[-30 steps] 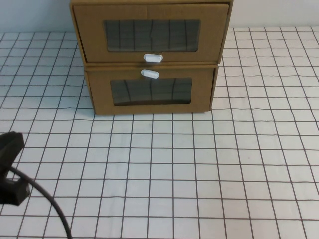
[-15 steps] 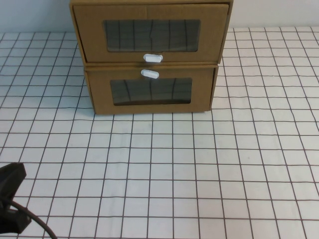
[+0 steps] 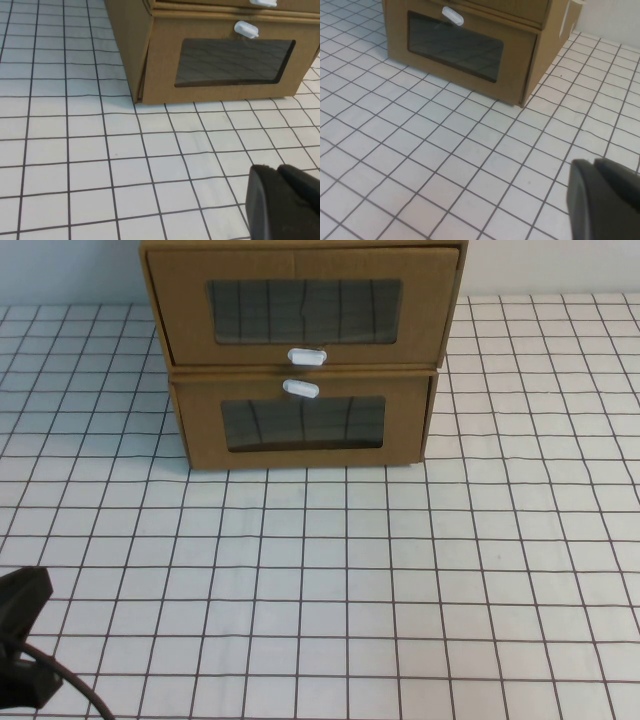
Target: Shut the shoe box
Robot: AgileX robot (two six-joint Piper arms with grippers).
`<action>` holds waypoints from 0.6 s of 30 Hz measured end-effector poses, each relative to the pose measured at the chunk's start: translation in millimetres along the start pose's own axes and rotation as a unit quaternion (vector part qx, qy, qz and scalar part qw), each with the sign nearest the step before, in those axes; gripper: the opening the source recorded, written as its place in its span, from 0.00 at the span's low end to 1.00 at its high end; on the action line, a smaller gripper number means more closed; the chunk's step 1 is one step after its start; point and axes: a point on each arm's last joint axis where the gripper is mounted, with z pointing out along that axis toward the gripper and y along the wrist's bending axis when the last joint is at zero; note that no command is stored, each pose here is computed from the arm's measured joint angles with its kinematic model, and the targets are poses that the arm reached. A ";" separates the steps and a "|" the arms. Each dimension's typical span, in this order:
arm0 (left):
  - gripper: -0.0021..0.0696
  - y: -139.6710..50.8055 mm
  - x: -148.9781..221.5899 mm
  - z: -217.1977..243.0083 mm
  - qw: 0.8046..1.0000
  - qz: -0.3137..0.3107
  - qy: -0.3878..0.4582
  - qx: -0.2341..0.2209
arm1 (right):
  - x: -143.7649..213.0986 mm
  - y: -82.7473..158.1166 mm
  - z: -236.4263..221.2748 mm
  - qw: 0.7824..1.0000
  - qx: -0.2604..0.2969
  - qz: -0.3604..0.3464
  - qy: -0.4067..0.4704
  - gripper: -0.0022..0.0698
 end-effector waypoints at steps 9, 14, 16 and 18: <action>0.02 0.0 0.0 0.0 1.000 0.000 0.000 0.000 | 0.0 0.0 0.0 1.000 0.000 0.000 0.000 0.01; 0.02 0.2 -0.1 -0.4 1.000 0.004 -0.001 -0.001 | 0.0 0.0 0.0 1.000 0.000 0.000 0.000 0.01; 0.02 0.9 -0.7 -3.5 1.000 0.018 -0.010 -0.006 | 0.0 0.0 0.0 1.000 0.000 0.000 0.000 0.01; 0.02 2.0 -0.3 -9.0 0.999 0.037 -0.028 -0.012 | 0.0 0.0 0.0 1.000 0.000 0.000 0.000 0.01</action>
